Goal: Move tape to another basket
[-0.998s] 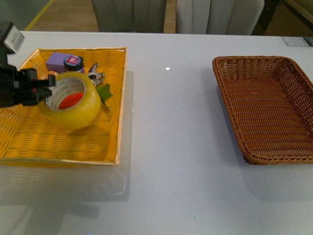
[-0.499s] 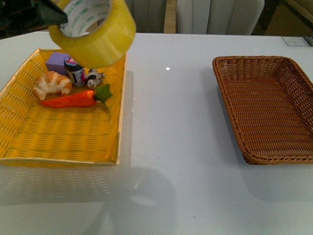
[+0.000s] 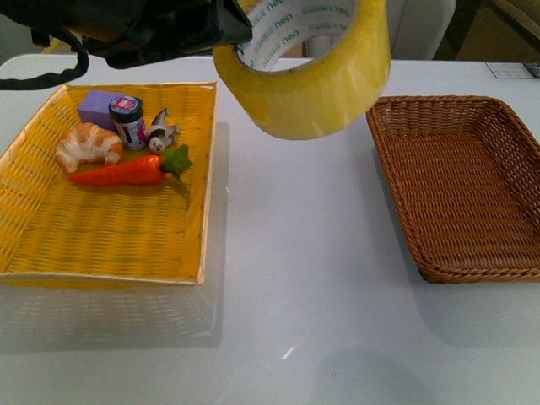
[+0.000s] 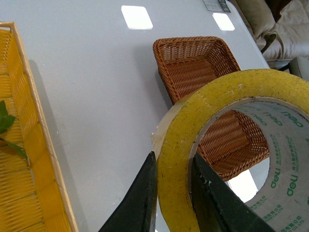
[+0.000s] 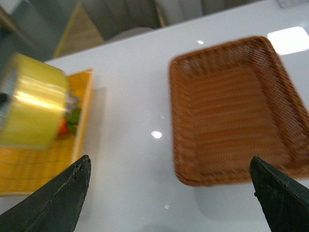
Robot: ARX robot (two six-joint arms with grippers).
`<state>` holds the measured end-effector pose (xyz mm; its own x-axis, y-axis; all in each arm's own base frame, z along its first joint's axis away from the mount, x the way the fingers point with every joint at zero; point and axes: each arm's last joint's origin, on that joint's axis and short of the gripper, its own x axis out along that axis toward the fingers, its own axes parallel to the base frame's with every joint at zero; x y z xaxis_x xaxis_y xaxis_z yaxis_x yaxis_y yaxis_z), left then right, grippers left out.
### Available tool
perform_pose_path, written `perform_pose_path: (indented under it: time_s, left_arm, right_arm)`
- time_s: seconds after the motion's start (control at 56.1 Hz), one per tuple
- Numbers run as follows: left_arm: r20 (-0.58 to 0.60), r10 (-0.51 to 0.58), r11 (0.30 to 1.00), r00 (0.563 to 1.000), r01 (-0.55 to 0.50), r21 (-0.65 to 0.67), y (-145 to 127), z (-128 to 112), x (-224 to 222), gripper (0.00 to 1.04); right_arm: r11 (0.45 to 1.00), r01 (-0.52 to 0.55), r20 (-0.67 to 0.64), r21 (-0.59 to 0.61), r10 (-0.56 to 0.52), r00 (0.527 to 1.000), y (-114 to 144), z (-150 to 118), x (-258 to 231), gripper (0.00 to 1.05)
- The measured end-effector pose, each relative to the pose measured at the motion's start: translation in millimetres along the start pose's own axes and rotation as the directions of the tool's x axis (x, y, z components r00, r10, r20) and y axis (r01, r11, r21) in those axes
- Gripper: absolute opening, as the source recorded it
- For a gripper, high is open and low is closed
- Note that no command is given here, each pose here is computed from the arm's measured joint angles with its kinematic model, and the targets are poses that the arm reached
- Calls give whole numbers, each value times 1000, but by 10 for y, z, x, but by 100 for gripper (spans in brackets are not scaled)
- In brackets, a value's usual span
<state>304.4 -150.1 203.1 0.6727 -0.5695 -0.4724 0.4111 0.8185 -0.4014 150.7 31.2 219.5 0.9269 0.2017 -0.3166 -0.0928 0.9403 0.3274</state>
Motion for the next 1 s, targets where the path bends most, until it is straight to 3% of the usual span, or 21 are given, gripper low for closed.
perform_pose_path:
  time_s: [0.214,0.481,0.998]
  left_arm:
    - [-9,-40,999,999,40,-3,-111,8,-53,14]
    - [-27,-89,996,996,89,-17,-194,8,-86,14]
    - [-36,-130,991,991,129,-27,-212,20,-89,14]
  right_arm:
    - [972,-225,-8,69,226,974,132,103,351,96]
    - [874,-427,23,231,434,901,185,30,704,96]
    - [811,-482,-36,330,521,853,339,-186,910,96]
